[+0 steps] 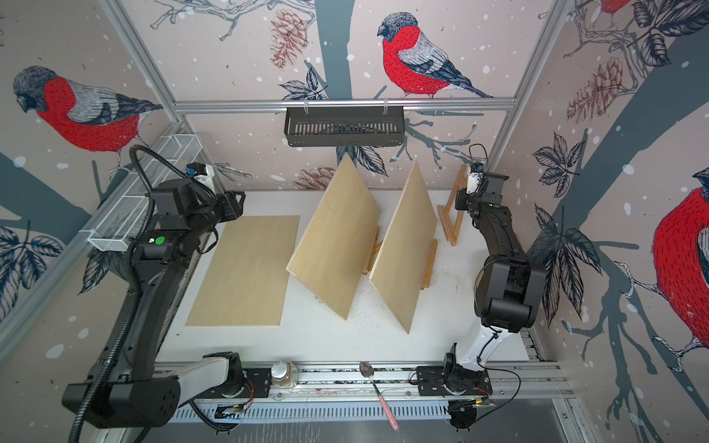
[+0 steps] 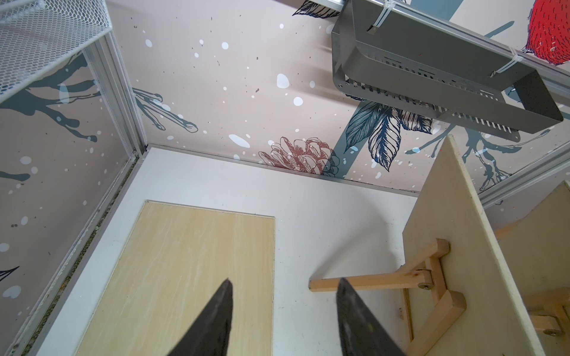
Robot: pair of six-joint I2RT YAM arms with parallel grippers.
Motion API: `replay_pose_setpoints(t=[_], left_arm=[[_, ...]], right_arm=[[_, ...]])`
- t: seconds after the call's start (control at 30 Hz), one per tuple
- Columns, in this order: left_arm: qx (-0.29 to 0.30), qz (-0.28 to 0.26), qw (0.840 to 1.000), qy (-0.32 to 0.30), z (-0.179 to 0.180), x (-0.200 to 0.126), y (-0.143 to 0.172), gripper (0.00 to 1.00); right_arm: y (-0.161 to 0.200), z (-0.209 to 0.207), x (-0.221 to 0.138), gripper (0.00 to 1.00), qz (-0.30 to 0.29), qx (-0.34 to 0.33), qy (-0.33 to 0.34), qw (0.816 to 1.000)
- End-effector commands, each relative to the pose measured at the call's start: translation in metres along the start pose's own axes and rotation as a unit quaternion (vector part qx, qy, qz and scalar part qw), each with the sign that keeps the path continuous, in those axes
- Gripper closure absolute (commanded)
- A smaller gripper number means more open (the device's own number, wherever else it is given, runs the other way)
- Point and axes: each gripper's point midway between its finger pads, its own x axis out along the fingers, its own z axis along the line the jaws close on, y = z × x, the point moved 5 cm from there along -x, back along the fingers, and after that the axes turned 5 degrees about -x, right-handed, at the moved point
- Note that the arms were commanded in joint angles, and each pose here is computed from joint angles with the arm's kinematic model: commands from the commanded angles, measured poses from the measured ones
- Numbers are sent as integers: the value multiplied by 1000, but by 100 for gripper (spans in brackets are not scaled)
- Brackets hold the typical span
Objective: Disassemble the easel
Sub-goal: Place the easel at the center of the board.
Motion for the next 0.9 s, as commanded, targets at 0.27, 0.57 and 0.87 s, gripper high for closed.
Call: replay_pose_setpoints(t=[0.27, 0.57, 0.87], left_arm=[[10, -12, 1000, 3, -1, 1, -5, 46], [10, -9, 1000, 4, -1, 3, -3, 46], [11, -7, 1000, -3, 1, 2, -2, 46]], right_arm=[[40, -8, 16, 71, 60, -41, 67, 995], [48, -10, 21, 52, 75, -25, 67, 995], [46, -12, 25, 76, 48, 19, 29, 998]])
